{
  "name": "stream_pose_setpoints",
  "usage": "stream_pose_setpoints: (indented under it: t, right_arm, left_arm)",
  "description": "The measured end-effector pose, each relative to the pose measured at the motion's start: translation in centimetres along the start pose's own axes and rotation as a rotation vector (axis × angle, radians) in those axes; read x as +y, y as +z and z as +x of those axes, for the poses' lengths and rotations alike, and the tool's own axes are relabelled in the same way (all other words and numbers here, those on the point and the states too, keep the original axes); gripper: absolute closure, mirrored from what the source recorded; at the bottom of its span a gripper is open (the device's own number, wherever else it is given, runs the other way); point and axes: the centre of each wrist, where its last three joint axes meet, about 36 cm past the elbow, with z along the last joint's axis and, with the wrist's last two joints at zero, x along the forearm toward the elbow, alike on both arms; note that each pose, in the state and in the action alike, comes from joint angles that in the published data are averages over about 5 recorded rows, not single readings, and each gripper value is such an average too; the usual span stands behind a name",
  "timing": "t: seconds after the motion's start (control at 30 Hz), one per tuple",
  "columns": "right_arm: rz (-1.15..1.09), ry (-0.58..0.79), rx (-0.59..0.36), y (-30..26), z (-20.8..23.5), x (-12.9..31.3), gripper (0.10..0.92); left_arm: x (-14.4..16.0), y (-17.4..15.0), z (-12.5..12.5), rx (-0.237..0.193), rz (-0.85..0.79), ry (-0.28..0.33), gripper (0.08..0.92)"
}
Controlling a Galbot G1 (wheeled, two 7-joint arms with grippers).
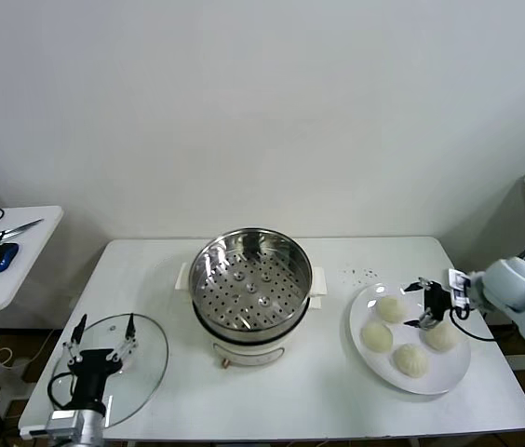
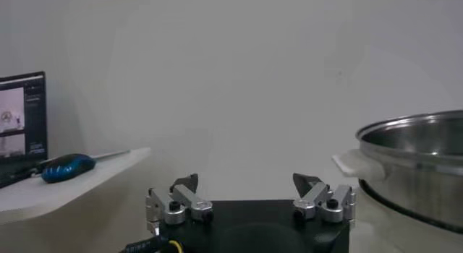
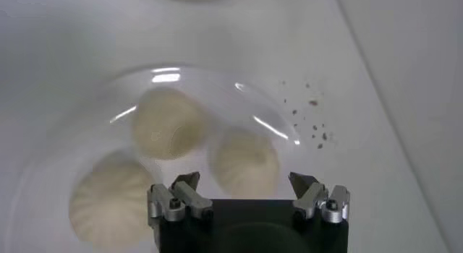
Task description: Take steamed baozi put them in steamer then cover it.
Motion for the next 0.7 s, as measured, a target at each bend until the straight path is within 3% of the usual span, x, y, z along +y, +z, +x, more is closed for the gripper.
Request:
stream_pose_setpoints:
  t: [0.7]
  right_arm:
    - [0.099,-0.145,0.149,-5.7,-4.9,-4.7,0.200]
  left_arm:
    - [1.4,0.6,0.0,0.025,-0.024,-0.030,0.177]
